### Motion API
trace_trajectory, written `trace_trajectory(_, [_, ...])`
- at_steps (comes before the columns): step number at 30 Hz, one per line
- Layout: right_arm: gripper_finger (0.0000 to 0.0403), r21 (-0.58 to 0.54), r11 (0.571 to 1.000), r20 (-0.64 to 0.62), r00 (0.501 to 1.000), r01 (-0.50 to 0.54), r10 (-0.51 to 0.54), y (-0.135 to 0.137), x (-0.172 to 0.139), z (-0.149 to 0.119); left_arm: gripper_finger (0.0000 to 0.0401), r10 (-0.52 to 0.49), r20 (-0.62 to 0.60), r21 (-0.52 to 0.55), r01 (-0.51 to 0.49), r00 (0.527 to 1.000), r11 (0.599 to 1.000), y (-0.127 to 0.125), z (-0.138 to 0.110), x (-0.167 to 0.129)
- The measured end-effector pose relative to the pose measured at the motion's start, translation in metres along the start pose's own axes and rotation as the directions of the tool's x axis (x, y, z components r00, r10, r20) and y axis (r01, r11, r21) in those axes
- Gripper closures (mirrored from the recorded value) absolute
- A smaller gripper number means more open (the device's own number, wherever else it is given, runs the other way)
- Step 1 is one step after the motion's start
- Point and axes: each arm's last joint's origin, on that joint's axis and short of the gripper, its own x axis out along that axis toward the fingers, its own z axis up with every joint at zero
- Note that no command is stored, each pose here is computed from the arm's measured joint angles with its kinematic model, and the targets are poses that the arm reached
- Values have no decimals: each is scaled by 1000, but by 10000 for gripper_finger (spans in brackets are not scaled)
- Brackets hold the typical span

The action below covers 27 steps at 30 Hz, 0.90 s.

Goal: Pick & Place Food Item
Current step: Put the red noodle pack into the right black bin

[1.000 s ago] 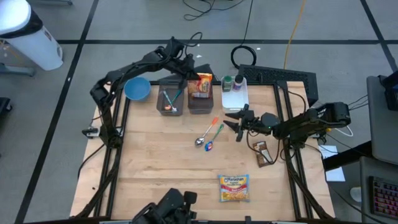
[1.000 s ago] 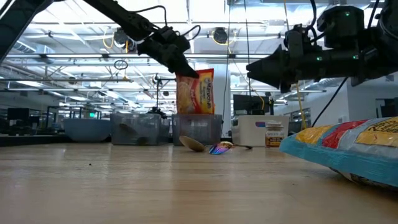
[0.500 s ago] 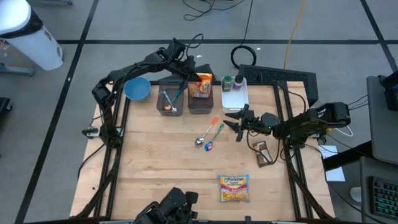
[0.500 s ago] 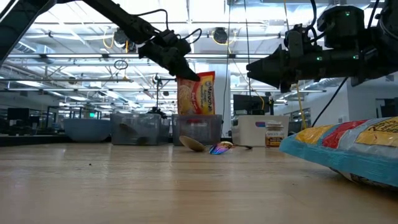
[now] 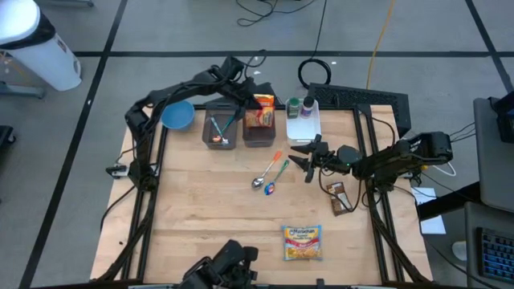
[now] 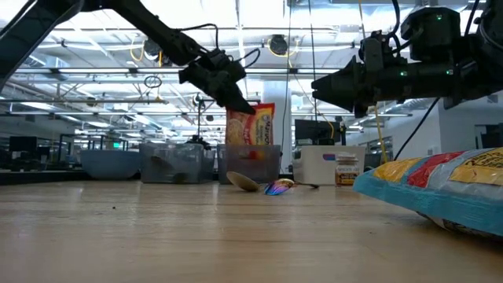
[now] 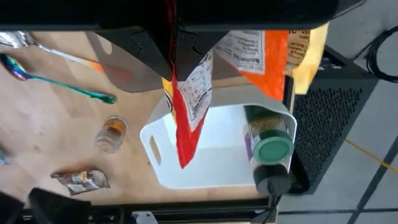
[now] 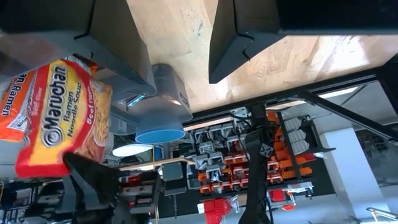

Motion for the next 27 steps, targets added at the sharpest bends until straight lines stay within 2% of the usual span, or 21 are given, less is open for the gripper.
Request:
trace_trajectory(6, [238,1,1000,0,1000,0,0,0,0,0,395,-8,-23,-22,7,1000,1000,5,-12,11])
trace_trajectory(27, [238,2,1000,-7,1000,1,-1,0,0,-1,391,-5,-26,-18,4,1000,1000,10,-20,22])
